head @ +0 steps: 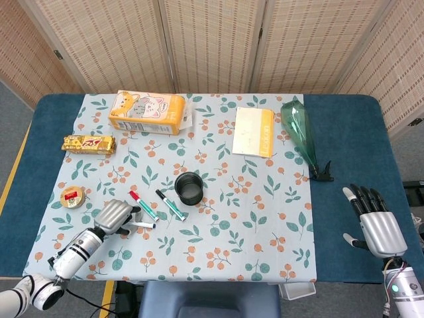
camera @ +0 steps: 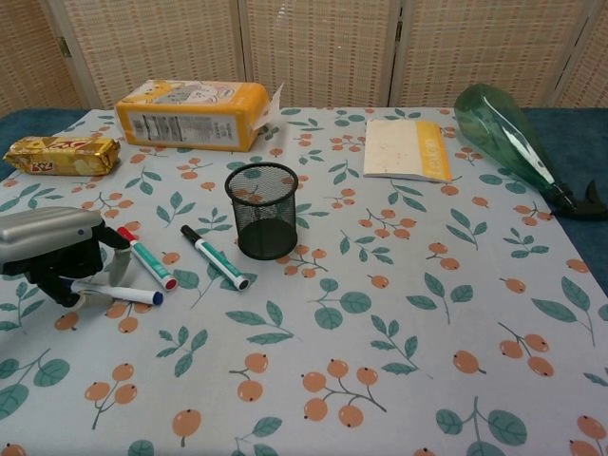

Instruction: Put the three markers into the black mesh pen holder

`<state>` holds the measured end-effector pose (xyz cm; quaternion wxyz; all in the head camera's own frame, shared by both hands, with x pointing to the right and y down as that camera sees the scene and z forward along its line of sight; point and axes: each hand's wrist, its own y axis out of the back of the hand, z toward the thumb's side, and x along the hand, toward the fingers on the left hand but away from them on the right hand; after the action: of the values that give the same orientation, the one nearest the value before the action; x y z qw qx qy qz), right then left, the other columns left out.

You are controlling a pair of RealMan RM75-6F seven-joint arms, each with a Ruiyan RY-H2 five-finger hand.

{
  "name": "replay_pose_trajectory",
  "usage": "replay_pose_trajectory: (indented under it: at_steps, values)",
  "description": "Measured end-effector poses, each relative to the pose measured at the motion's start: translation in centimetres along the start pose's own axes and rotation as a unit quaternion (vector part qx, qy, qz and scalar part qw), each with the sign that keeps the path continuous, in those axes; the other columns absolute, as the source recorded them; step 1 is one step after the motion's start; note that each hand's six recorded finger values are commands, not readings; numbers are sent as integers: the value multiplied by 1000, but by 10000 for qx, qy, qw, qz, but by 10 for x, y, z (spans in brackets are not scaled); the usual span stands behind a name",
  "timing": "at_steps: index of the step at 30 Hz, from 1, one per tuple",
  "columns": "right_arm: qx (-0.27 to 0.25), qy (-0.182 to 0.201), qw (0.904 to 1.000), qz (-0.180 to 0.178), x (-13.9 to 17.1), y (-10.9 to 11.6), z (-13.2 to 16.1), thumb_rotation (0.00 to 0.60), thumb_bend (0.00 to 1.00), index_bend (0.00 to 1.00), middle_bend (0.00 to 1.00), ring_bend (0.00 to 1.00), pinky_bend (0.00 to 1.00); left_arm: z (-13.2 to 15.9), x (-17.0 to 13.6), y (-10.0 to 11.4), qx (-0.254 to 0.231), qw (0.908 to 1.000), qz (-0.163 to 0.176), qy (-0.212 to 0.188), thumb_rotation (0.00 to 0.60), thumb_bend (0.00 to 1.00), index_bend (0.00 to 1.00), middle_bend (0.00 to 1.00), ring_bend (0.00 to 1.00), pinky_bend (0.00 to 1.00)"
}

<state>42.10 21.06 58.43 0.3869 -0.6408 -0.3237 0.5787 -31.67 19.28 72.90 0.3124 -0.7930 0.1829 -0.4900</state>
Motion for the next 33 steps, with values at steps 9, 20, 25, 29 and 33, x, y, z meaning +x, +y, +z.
replay_pose_trajectory:
  at_steps: [9,20,25,29,33]
  values:
    - [12,0,10000,29,-1,-1,1,600,110,3,0,1,0,-5,1,-1,30,10000,-16,37,600,349,543,1000,966,983]
    - [11,12,10000,-8,-1,0,1,600,113,3,0,0,0,-11,3,-5,186,9996,-147,178,600,383,557,1000,966,982]
    - [8,23,10000,-13,0,0,2,600,113,3,0,1,0,-8,-1,3,180,9998,-4,126,600,407,605,1000,966,982]
    - [-5,55,10000,-22,0,0,3,600,113,3,0,0,0,-2,-8,15,199,9997,126,63,600,427,613,1000,966,982]
    - [-37,92,9999,-66,2,3,4,600,113,3,0,0,0,5,-18,33,201,9995,258,17,600,427,613,1000,966,982]
